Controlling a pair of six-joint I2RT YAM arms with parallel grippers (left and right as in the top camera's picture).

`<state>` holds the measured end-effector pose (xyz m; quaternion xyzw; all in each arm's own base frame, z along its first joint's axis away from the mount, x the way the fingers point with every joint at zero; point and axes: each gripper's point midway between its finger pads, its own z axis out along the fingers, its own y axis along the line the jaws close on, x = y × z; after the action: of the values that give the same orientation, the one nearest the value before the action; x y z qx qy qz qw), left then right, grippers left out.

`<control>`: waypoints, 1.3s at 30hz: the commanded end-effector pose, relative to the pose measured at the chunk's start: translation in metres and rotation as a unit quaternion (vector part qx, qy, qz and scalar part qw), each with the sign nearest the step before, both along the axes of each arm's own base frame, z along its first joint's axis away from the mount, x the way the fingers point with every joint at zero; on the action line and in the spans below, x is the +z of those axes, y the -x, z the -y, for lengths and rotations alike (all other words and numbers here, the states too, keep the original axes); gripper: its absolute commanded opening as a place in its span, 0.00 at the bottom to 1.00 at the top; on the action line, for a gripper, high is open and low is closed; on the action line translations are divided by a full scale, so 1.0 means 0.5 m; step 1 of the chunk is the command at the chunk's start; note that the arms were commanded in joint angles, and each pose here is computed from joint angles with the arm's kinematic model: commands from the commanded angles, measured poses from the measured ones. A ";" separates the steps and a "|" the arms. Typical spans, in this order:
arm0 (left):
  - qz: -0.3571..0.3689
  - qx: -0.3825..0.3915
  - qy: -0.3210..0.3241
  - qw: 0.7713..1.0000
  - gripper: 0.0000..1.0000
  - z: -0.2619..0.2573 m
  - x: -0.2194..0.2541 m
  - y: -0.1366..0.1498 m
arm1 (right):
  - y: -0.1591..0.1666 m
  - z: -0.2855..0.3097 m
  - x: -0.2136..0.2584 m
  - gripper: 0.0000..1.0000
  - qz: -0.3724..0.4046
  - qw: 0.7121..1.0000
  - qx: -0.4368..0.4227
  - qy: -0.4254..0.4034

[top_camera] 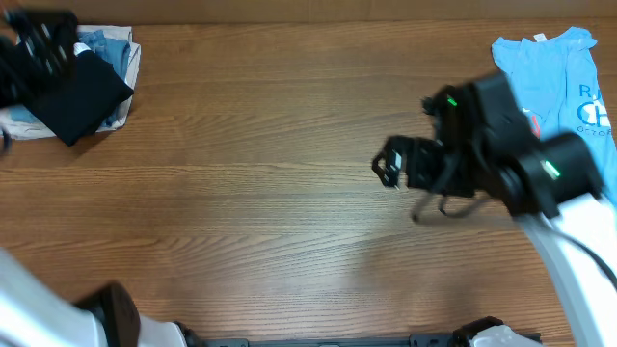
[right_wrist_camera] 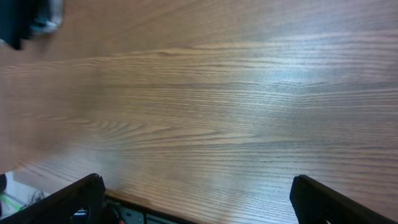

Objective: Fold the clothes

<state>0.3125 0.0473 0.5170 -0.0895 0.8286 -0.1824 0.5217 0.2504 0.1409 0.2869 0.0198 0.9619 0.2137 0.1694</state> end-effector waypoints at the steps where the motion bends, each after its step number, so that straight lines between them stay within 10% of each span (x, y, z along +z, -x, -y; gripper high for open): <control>1: 0.040 -0.074 -0.063 0.994 1.00 0.076 0.030 0.089 | 0.036 0.031 0.044 1.00 0.041 0.999 -0.023 0.004; 14: 0.095 -0.119 -0.099 0.983 1.00 0.186 0.054 0.256 | 0.200 0.140 0.131 1.00 0.140 0.985 -0.097 -0.007; 27: 0.060 -0.164 -0.116 0.978 1.00 0.291 -0.160 0.441 | 0.330 0.215 0.127 1.00 0.187 0.968 -0.164 -0.040; 39: 0.066 -0.268 -0.117 0.954 1.00 0.331 -0.256 0.503 | 0.272 0.245 0.066 1.00 0.228 0.938 -0.257 -0.055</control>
<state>0.0641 -0.1131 0.3945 0.1711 0.8095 -0.2007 0.5246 0.1074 0.0219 0.3174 0.2084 0.8593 0.2134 0.4155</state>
